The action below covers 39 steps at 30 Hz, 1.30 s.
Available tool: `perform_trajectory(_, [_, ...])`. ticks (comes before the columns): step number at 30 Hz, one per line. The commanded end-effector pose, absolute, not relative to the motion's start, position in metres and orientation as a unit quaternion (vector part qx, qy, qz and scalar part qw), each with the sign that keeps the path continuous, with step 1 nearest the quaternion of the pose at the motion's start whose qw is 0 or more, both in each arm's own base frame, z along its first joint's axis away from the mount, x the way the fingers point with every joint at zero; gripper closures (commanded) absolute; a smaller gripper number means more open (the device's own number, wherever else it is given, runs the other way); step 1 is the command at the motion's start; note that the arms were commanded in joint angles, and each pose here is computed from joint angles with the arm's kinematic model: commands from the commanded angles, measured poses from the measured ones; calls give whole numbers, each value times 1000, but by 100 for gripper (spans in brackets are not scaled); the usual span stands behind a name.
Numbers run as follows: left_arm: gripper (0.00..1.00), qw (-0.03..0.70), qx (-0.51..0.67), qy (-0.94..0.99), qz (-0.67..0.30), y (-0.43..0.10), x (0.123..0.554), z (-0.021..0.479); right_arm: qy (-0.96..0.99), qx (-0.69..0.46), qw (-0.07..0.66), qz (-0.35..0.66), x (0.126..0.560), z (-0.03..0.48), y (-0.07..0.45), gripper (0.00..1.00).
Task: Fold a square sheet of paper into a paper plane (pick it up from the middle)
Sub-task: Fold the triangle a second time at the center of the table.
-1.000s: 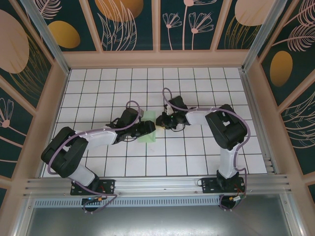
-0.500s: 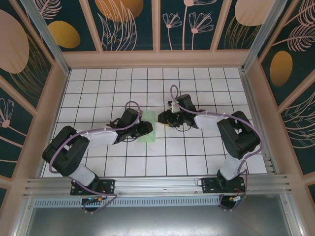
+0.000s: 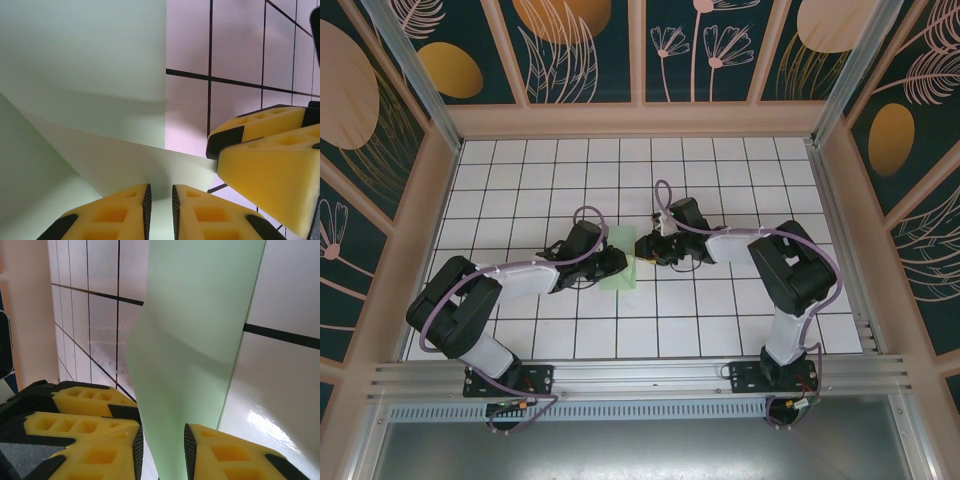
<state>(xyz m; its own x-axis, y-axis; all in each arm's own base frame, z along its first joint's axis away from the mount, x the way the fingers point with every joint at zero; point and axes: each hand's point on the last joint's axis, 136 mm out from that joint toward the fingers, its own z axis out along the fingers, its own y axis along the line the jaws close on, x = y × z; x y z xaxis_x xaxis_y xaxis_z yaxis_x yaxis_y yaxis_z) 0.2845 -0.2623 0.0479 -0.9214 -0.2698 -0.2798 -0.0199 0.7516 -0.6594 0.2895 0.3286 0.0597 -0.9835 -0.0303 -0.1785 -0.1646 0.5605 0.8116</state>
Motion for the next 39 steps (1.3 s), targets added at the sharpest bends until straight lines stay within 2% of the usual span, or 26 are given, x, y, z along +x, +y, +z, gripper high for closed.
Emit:
perform_trajectory(1, [78,186,-78,920,-336,-261,289,48,862,-87,84,491,293,73,343,71])
perform_trajectory(8, [79,186,-78,920,-336,-261,289,48,863,-87,75,491,291,68,343,75])
perform_trajectory(21, [79,196,-72,915,-346,-263,290,61,881,-90,84,457,300,52,337,92])
perform_trajectory(39, [80,191,-53,918,-344,-274,300,60,895,-90,87,427,310,35,331,94])
